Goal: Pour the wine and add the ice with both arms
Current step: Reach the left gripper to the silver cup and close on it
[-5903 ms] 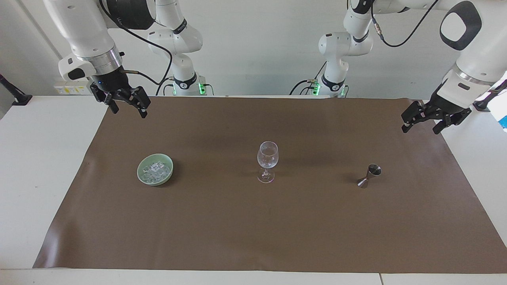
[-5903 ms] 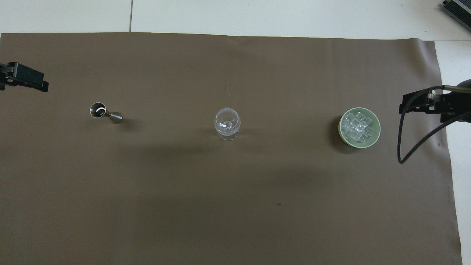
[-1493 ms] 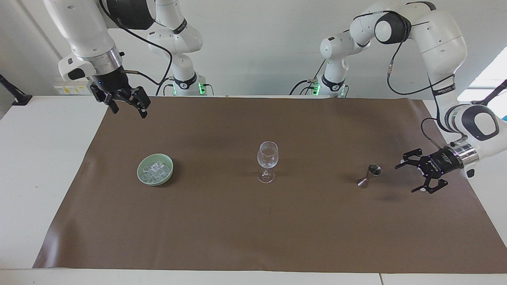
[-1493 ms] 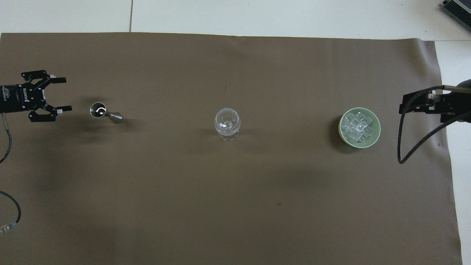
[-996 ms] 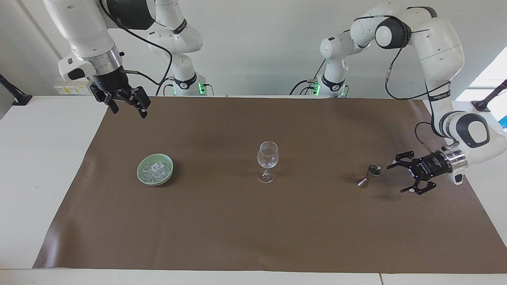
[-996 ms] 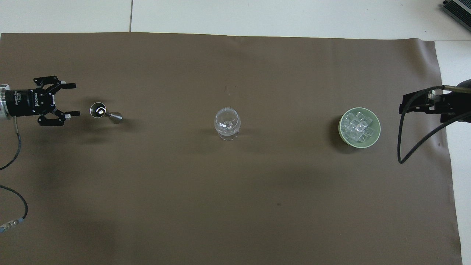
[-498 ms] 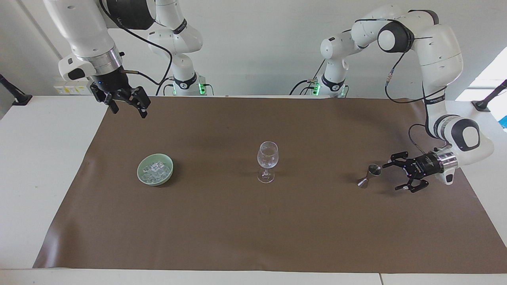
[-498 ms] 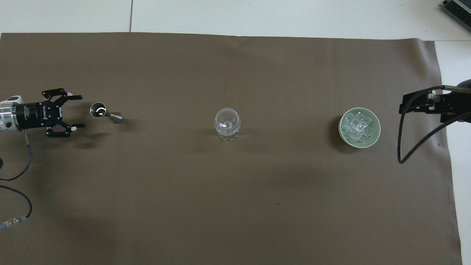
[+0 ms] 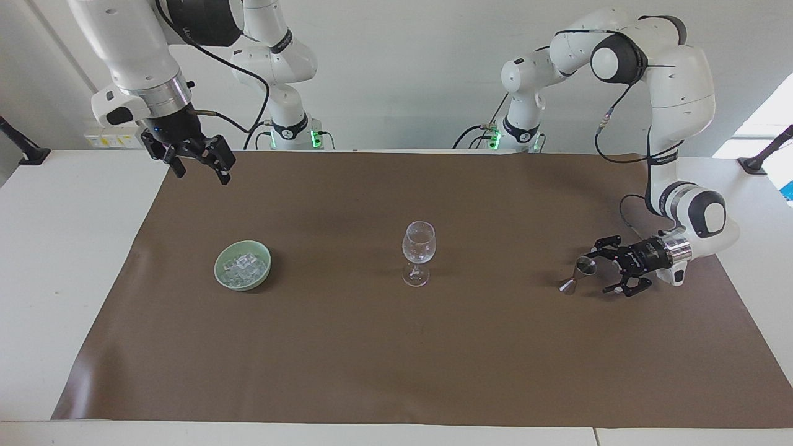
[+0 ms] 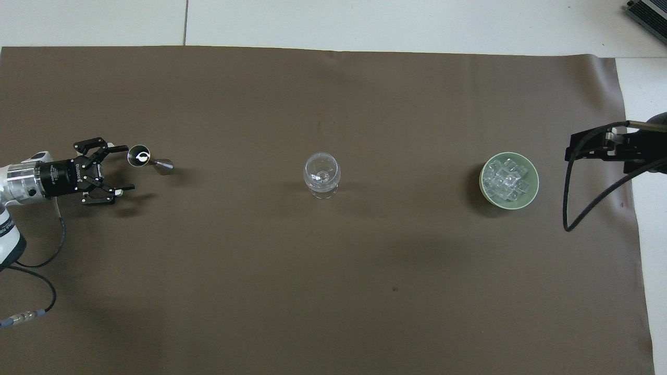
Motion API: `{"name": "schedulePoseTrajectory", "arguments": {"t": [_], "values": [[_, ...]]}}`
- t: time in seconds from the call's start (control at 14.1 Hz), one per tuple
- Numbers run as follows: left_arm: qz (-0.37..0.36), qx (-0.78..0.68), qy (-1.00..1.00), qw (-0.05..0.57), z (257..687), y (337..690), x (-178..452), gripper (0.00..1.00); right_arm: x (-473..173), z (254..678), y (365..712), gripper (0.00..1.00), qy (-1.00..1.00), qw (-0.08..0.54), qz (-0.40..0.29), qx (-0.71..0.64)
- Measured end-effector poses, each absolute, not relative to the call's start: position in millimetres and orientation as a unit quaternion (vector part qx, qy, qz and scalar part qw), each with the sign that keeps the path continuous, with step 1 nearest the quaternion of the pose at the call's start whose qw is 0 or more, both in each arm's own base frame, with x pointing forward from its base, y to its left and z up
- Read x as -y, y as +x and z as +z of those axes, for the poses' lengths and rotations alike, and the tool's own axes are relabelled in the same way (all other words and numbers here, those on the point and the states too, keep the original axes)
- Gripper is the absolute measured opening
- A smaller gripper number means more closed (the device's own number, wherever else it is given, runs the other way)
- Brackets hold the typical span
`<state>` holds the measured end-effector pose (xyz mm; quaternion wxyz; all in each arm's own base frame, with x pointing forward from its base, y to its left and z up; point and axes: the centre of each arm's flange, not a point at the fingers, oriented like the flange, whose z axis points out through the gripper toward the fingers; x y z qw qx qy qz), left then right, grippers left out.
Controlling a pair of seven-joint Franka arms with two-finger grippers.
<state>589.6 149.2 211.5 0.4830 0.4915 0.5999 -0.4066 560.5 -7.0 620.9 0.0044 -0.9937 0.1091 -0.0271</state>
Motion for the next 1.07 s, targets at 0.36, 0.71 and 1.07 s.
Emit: {"name": "schedulePoseTrajectory", "arguments": {"t": [0.36, 0.71, 1.07], "values": [[-0.408, -0.582, 0.481, 0.513, 200, 577, -137, 1.00, 7, 621, 561, 1.00, -0.994, 0.004, -0.027, -0.109], [-0.412, -0.570, 0.468, 0.535, 201, 585, -109, 1.00, 7, 621, 561, 1.00, -0.994, 0.004, -0.027, -0.109], [-0.413, -0.568, 0.468, 0.536, 201, 587, -103, 1.00, 7, 621, 561, 1.00, -0.994, 0.004, -0.027, -0.109]]}}
